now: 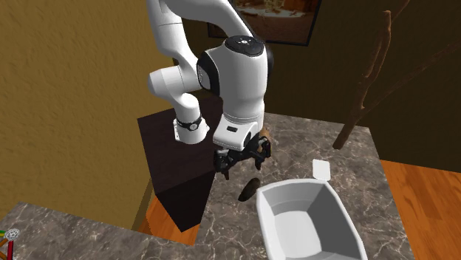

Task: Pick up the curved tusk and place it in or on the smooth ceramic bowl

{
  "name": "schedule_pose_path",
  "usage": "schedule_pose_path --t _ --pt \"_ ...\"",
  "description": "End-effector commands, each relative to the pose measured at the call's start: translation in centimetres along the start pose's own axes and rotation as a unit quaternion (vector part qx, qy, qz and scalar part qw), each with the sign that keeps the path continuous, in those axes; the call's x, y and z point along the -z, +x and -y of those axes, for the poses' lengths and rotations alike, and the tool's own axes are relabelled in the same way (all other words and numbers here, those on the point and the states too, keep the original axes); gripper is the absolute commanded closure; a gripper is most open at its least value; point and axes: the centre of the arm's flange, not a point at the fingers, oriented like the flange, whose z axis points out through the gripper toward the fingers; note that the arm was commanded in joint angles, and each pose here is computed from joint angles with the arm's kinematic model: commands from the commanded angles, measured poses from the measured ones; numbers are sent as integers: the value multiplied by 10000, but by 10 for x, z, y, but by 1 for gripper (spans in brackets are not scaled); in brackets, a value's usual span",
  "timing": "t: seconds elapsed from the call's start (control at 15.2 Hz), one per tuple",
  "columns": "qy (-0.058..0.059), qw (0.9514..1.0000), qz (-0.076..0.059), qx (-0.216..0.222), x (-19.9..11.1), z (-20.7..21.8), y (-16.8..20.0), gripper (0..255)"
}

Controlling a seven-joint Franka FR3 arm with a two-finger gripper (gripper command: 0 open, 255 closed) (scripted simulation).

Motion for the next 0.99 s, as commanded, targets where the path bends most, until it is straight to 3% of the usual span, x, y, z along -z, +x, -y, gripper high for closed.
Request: schedule_pose_path --t 0.0,0.46,0.92 --pt "-34 10000 -73 -42 -14 4 10 0" --pt "-34 10000 -73 -42 -54 3 11 0" --pt "-34 10000 -73 -42 -54 3 11 0"
